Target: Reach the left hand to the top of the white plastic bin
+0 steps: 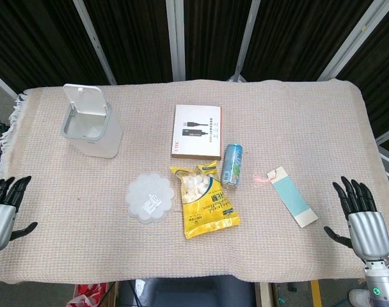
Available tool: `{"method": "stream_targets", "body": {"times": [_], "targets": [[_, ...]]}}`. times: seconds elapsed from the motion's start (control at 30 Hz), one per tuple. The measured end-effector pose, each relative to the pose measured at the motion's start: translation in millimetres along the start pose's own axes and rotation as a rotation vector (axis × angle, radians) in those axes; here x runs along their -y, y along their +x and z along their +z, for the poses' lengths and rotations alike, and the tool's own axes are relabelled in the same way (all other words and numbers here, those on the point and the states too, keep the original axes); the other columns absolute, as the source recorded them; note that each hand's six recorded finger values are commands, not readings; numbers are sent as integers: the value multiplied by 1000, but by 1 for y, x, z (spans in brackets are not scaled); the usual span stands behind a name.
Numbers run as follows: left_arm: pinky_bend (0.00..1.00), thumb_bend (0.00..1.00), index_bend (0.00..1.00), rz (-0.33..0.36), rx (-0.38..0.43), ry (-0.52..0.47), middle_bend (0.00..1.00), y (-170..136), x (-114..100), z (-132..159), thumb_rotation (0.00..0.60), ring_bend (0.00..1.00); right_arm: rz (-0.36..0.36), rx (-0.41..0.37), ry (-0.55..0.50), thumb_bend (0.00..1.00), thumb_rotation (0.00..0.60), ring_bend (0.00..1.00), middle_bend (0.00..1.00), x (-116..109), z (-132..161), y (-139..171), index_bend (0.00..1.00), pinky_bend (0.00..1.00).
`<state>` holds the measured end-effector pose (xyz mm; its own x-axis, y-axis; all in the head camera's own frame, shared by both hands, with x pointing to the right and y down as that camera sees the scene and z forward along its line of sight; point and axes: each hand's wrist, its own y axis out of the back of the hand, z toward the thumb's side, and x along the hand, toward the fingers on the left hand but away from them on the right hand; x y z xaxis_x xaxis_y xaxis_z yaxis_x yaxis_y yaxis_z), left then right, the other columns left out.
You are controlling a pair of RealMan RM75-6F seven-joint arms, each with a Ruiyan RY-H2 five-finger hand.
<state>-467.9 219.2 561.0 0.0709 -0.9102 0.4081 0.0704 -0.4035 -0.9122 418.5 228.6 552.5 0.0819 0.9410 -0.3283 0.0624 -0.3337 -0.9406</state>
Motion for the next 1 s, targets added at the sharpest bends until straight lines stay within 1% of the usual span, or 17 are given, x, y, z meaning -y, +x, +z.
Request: {"method": "stream_targets", "body": {"times": [0.07, 0.17, 0.47, 0.57, 0.67, 0.77, 0.9, 1.0], "targets": [[0, 17, 0, -4, -2, -3, 0, 0, 0, 0, 600, 0, 20, 19, 14, 148, 600, 0, 0, 1, -2, 0, 0, 0], [0, 18, 0, -16, -6, -7, 0, -1, 1, -1, 600, 0, 32, 23, 16, 148, 600, 0, 0, 2, -2, 1, 0, 0], [0, 17, 0, -41, -15, -22, 0, -1, 2, -2, 600, 0, 40, 36, 8, 149, 600, 0, 0, 3, -4, 1, 0, 0], [0, 17, 0, -50, -26, -22, 0, 0, 2, -4, 600, 0, 45, 39, -4, 149, 600, 0, 0, 3, -4, 2, 0, 0], [0, 18, 0, -56, -42, -44, 0, 4, -1, -4, 600, 0, 44, 39, -10, 149, 600, 0, 0, 2, -3, 3, 0, 0], [0, 20, 0, -44, -43, -61, 0, 14, -11, -2, 600, 0, 46, 45, -17, 148, 600, 0, 0, 3, -4, 2, 0, 0], [3, 33, 0, 2, -30, -31, 0, 41, -36, 3, 600, 0, 48, 62, -32, 149, 600, 0, 0, 4, -7, 0, 0, 0], [18, 45, 0, 20, -24, -8, 0, 63, -52, 9, 600, 0, 50, 80, -48, 148, 600, 0, 0, 4, -10, -2, 0, 0]]}}
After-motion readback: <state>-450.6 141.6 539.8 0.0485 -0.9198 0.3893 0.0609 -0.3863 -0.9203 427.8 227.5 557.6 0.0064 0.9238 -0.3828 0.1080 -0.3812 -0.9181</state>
